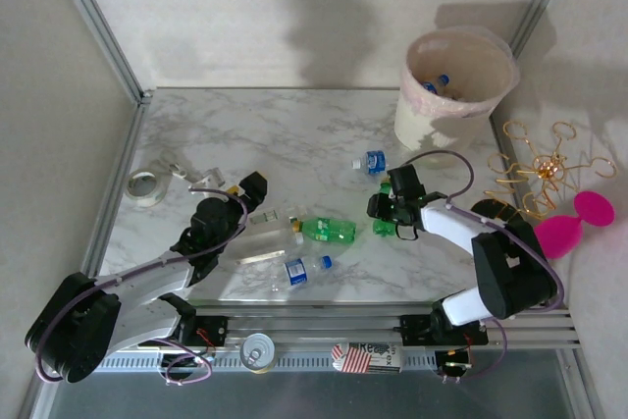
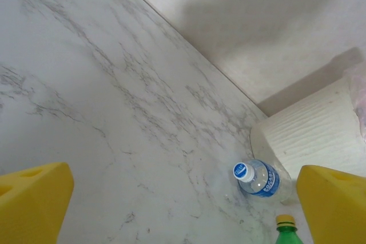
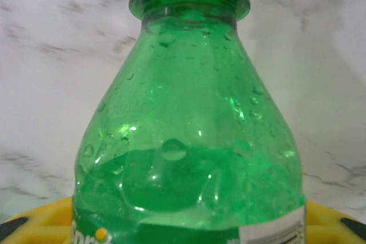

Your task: Put the plastic bottles in the bin

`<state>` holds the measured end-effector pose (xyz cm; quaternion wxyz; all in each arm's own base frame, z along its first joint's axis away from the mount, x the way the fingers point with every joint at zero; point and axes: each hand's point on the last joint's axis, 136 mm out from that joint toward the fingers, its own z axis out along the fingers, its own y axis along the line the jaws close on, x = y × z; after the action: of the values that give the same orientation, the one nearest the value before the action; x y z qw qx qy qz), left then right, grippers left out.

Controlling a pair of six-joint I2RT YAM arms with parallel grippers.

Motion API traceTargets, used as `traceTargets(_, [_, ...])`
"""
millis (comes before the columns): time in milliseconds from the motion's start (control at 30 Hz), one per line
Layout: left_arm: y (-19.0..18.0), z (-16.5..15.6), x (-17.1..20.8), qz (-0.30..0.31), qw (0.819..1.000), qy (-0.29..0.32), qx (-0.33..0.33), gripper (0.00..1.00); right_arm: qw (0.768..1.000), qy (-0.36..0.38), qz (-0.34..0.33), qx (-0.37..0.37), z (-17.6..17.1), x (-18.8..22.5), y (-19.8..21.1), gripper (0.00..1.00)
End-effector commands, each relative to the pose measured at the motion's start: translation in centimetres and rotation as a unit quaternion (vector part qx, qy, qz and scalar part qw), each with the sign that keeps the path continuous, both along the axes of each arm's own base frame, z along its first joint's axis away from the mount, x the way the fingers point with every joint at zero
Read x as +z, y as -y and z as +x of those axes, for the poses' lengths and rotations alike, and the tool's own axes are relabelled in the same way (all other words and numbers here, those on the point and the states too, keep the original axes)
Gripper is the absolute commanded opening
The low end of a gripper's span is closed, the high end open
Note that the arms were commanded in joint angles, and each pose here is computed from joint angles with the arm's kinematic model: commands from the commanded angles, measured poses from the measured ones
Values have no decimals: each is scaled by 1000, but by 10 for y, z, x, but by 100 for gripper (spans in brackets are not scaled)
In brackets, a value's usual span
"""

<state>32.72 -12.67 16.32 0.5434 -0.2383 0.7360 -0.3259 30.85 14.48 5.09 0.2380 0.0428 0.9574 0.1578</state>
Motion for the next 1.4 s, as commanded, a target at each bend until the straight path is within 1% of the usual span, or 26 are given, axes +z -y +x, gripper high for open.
traceTargets(0, [-15, 0, -5, -9, 1000, -9, 27, 99, 993, 91, 57, 51, 27, 65, -29, 43])
traceTargets(167, [-32, 0, -8, -23, 998, -15, 50, 100, 979, 172, 73, 87, 53, 131, -46, 43])
traceTargets(367, [-55, -5, -13, -44, 996, -21, 79, 100, 954, 284, 33, 89, 87, 221, -42, 44])
traceTargets(500, [-64, -9, -14, -53, 994, -21, 89, 99, 935, 351, -6, 56, 112, 282, -19, 44])
traceTargets(600, [-69, -11, -15, -52, 994, -22, 94, 100, 918, 394, -23, 18, 131, 323, 8, 44])
traceTargets(733, [-70, -13, -17, -49, 994, -24, 92, 100, 900, 434, -28, -37, 153, 360, 47, 45])
traceTargets(833, [-68, -13, -18, -42, 995, -28, 85, 100, 890, 447, -41, -76, 173, 371, 75, 46])
traceTargets(1033, [-61, -11, -16, -16, 997, -36, 61, 99, 896, 424, -58, -119, 215, 359, 112, 46])
traceTargets(1200, [-53, -9, -14, 16, 998, -47, 34, 100, 912, 386, -59, -127, 239, 327, 122, 48])
traceTargets(1300, [-48, -7, -15, 39, 998, -56, 16, 100, 921, 363, -58, -127, 245, 306, 123, 51])
traceTargets(1367, [-44, -7, -15, 53, 997, -64, 2, 100, 925, 353, -58, -128, 247, 297, 124, 55])
